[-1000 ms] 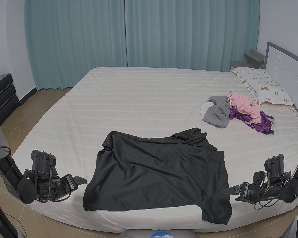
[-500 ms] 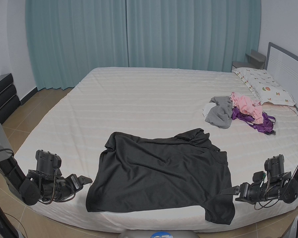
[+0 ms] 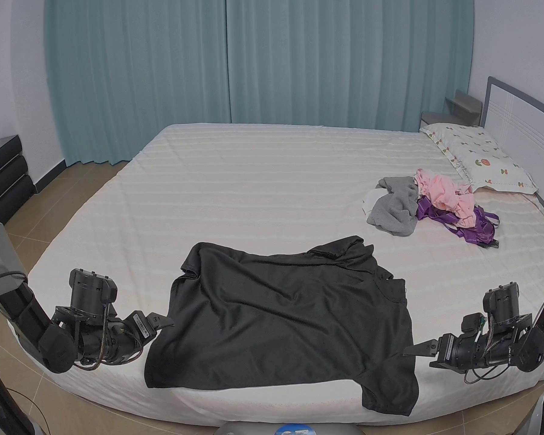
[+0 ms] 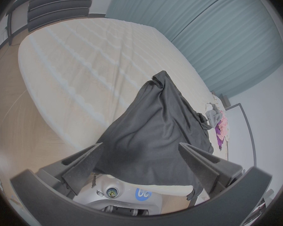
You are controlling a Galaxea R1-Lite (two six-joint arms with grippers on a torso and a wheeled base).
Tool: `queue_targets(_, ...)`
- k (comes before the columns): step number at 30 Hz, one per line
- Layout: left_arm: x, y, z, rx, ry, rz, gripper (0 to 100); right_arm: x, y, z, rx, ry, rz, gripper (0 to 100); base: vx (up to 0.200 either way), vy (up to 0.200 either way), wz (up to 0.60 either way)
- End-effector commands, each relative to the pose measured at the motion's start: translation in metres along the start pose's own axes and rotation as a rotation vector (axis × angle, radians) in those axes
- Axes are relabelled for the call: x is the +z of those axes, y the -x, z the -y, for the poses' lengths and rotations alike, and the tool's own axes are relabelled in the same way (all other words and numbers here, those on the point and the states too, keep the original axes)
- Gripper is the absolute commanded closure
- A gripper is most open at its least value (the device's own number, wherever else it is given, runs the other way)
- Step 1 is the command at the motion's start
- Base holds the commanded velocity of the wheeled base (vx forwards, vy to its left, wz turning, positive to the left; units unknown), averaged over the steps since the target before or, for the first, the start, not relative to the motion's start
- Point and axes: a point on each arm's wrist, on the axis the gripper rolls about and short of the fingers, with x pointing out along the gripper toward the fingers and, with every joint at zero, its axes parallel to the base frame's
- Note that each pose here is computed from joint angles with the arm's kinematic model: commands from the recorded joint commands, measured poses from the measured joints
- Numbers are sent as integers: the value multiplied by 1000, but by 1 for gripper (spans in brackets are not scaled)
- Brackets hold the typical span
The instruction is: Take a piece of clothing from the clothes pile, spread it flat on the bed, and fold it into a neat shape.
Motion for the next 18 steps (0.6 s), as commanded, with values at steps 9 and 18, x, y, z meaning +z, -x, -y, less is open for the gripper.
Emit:
queue_targets(9,12,-5,14,-41,0,40,0,-3,0,-3,10,24,6,0,133,0,0)
queue_targets(18,38,-36,27,-60,6,89,0,-4,-1,-4,23,37,24,0,0,0,0)
